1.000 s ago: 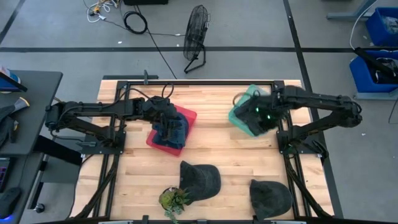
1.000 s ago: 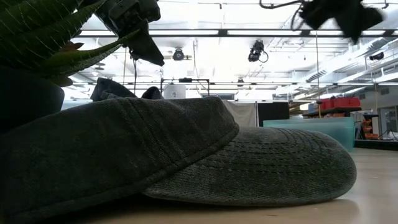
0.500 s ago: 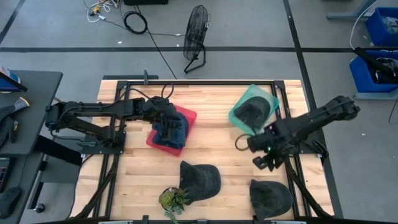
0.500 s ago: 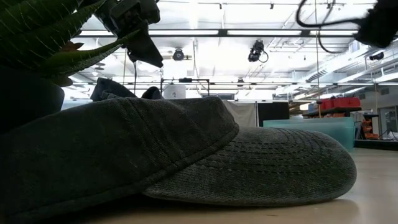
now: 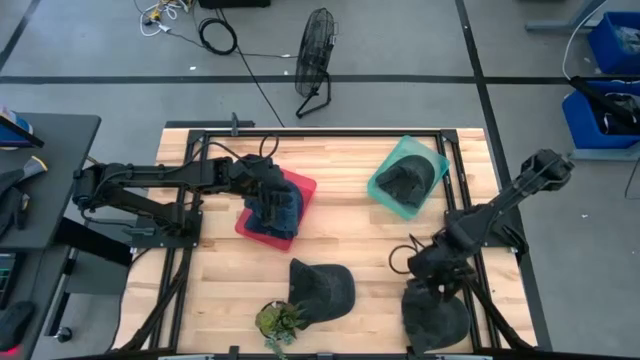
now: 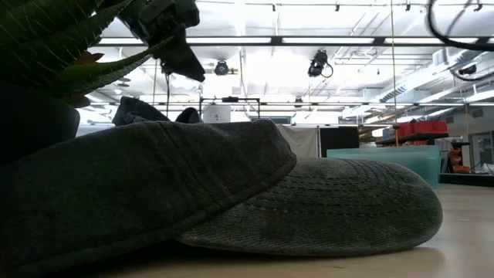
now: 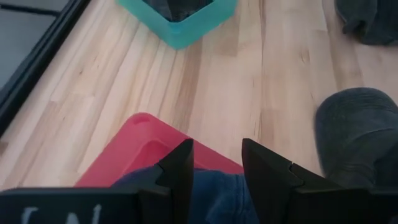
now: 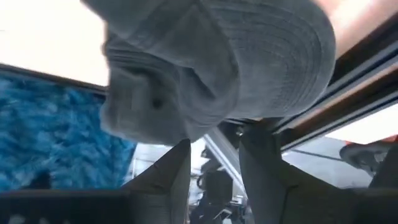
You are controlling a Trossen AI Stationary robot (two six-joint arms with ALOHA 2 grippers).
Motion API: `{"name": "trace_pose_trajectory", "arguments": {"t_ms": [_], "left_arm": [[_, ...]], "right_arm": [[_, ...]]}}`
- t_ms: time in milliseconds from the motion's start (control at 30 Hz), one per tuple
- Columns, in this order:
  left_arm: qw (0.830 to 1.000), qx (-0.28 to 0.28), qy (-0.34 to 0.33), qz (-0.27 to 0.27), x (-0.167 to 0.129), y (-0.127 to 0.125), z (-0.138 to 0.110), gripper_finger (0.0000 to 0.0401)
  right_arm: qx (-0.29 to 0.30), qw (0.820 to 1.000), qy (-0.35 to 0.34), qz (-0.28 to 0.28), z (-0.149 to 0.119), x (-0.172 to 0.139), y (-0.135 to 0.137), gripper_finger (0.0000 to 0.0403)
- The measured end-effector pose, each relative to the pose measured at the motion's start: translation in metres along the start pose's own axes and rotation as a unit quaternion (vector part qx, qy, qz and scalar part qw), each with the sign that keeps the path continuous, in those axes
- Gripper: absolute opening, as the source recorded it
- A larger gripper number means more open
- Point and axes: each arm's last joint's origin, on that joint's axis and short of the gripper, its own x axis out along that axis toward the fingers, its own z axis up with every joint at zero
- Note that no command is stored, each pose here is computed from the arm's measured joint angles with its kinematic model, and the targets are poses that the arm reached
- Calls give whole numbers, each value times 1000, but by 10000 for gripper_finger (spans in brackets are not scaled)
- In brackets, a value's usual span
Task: Pick & Place hat
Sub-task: Put the right black cap into the green bin
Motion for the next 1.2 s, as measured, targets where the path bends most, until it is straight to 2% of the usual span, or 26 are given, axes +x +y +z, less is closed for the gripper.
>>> {"name": "trace_pose_trajectory", "arguments": {"t_ms": [233,600,733,867,900,1100,1200], "left_arm": [[1000,12,-21,0,0,0,4,140],[1000,13,-27,0,0,0,5,140],[1000,13,-29,0,0,0,6,140],[999,13,-30,0,0,0,6,140],[999,13,-32,0,0,0,6,140],[999,13,-42,0,0,0,8,140],[999,13,-52,0,-1,0,10,140]], "right_arm": [[10,999,-48,14,-7,14,-2,141],[-15,993,-104,-48,14,52,7,140],[-33,993,-94,-55,18,56,10,110],[-38,995,-83,-39,20,48,13,25],[-43,995,-82,-31,20,45,14,14],[-78,993,-74,50,16,11,22,7],[-120,983,-106,92,6,-17,26,6]]}}
